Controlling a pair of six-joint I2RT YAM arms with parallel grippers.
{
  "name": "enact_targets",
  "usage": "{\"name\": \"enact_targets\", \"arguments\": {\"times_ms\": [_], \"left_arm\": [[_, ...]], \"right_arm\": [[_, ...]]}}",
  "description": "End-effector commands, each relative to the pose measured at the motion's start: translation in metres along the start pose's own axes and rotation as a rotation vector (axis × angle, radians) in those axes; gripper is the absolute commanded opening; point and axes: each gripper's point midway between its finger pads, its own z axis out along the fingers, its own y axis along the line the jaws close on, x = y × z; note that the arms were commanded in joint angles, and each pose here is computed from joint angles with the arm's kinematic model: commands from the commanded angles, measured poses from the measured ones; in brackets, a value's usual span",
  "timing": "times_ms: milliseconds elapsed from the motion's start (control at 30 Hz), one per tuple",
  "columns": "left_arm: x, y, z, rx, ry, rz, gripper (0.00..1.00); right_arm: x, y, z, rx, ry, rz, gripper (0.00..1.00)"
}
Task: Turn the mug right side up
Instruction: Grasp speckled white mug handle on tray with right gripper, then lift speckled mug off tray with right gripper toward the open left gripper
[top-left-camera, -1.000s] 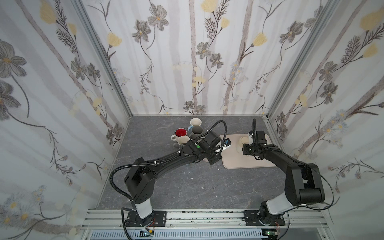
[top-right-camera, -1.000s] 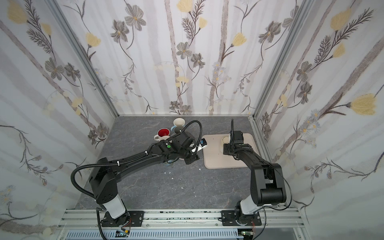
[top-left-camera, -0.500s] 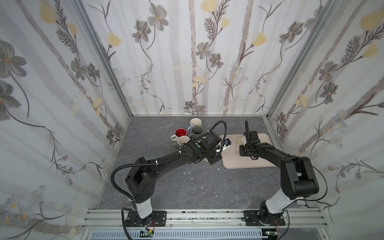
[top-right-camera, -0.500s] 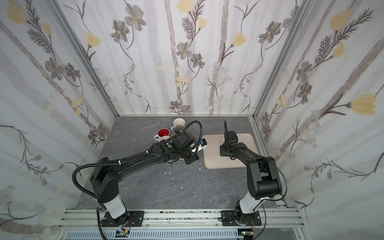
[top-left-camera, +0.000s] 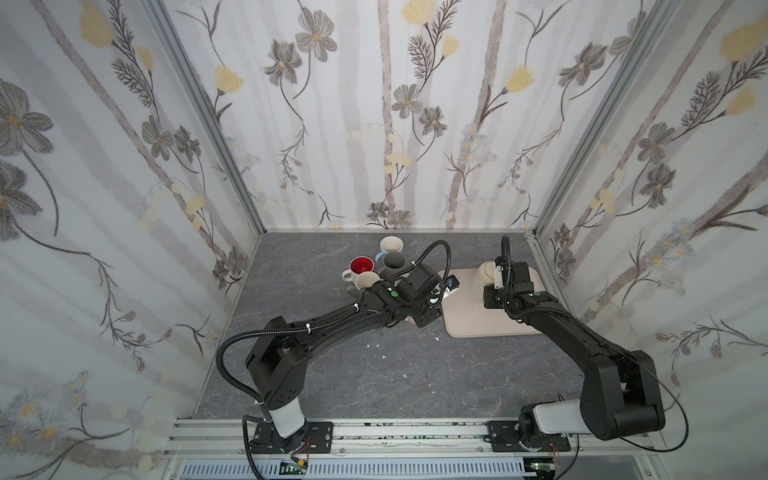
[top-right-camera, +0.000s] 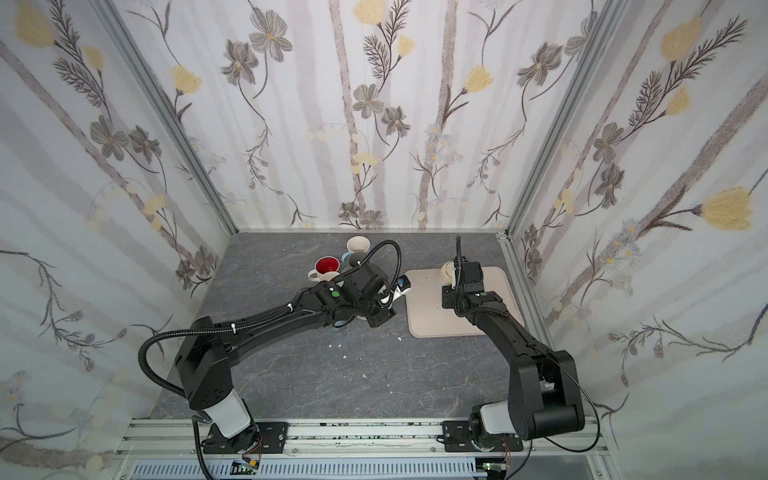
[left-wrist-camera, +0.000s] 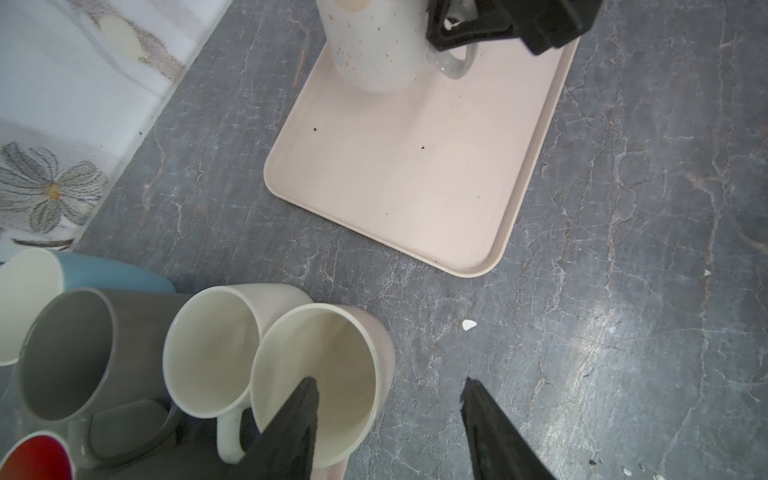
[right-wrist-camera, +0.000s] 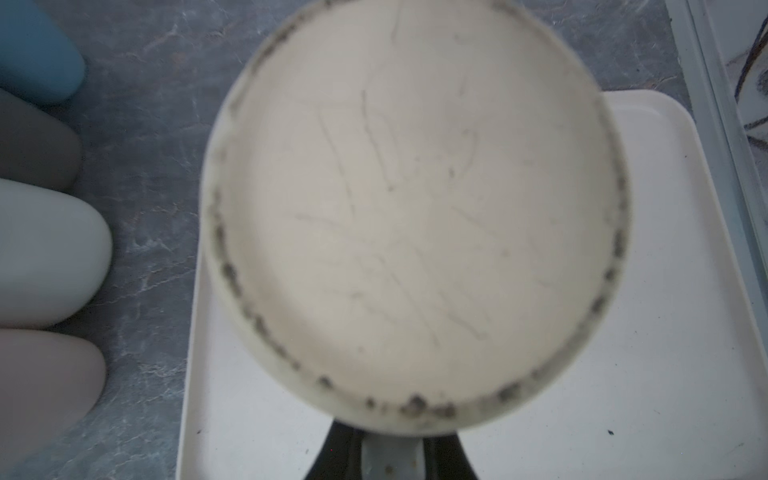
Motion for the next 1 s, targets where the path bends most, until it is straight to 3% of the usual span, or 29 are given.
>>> {"name": "enact_targets", "arguments": {"times_ms": [0, 233, 367, 633, 967], "left_arm": [[-0.015, 0.018, -0.011, -0.096, -0.074, -0.034, 0.57], [-0.03, 0.036, -0.051, -0.197, -0.238, -0.09, 0.66], [-0.04, 0.04, -0.083, -0.19, -0.4, -0.137, 0.75], [-0.051, 0.041, -0.158, 0.0, -0.801, -0.269, 0.83], [-0.046, 0.041, -0.19, 0.313, -1.006, -0.371, 0.85]], "right_arm": [[-0.044, 0.027, -0.025, -0.158, -0.199, 0.05, 0.0], [-0.078, 0.067, -0.08, -0.407, -0.379, 0.066, 0.0], [-0.093, 0.095, -0.113, -0.593, -0.464, 0.062, 0.0], [-0.111, 0.144, -0.175, -0.926, -0.593, 0.028, 0.0], [-0.111, 0.205, -0.236, -1.253, -0.669, -0.085, 0.0]]}}
